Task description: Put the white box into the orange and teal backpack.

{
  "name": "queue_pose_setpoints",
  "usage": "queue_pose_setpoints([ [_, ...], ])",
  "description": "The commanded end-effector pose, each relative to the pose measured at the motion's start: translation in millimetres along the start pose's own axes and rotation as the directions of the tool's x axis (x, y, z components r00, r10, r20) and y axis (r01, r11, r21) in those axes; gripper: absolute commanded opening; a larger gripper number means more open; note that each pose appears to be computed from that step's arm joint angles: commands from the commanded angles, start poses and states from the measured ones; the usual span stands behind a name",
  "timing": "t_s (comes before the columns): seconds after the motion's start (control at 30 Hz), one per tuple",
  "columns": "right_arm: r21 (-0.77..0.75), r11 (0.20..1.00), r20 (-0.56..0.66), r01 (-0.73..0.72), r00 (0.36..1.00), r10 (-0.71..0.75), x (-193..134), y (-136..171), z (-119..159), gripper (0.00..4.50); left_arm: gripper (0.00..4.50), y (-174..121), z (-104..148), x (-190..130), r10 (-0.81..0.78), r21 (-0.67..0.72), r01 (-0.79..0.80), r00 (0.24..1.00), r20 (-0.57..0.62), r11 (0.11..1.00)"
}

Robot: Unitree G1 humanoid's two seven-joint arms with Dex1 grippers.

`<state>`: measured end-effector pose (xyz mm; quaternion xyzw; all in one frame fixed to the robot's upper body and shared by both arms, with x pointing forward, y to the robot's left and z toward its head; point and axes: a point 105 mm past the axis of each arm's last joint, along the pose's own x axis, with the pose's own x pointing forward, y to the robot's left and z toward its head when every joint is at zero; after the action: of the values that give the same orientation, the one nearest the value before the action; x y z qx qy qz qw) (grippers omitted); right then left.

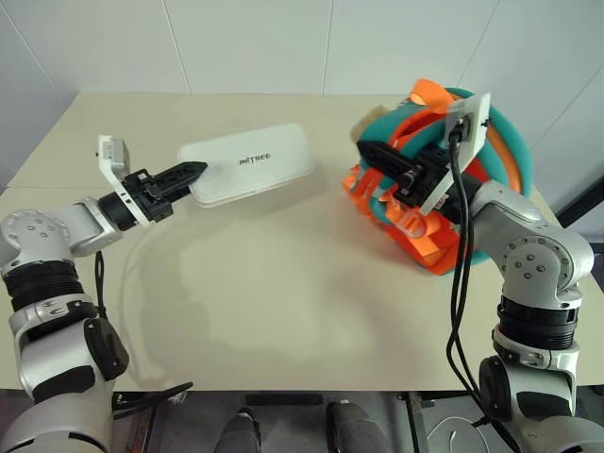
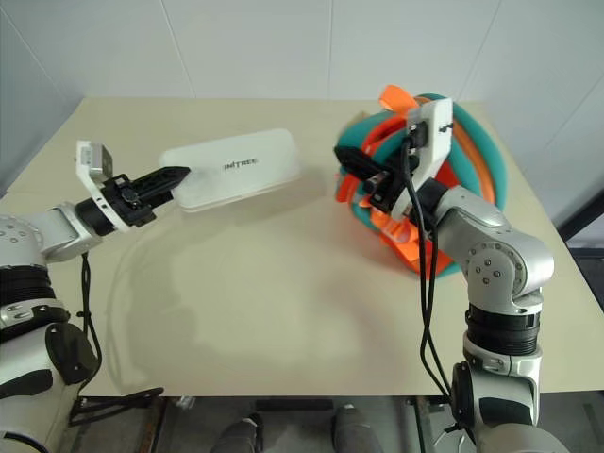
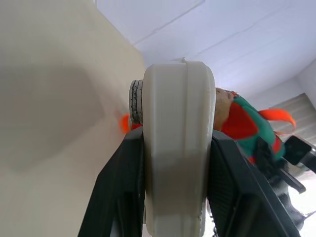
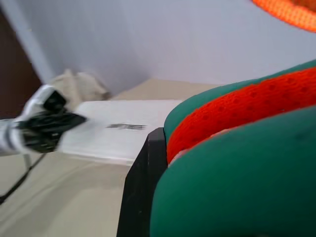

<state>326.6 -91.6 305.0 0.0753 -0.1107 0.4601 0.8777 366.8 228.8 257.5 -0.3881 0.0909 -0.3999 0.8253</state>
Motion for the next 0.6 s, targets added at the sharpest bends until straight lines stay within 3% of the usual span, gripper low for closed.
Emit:
queue_pose_setpoints([
  [0.03, -0.061, 0.977, 0.025, -0.206, 0.978, 0.208, 0, 40, 21, 0.00, 1.30, -12, 24, -14, -0.022, 0.068, 0.017, 0.997, 0.078, 0.998],
  [0.27, -0.016, 0.893, -0.043, -0.450, 0.893, 0.449, -11, 84, 15, 0.00, 1.30, -11, 39, -33, 0.013, 0.107, -0.025, 0.993, 0.119, 0.994],
  [0.6, 0.035, 0.768, -0.081, -0.639, 0.765, 0.639, -32, 110, 16, 0.00, 1.30, -12, 40, -35, 0.012, 0.116, -0.024, 0.995, 0.102, 0.993],
])
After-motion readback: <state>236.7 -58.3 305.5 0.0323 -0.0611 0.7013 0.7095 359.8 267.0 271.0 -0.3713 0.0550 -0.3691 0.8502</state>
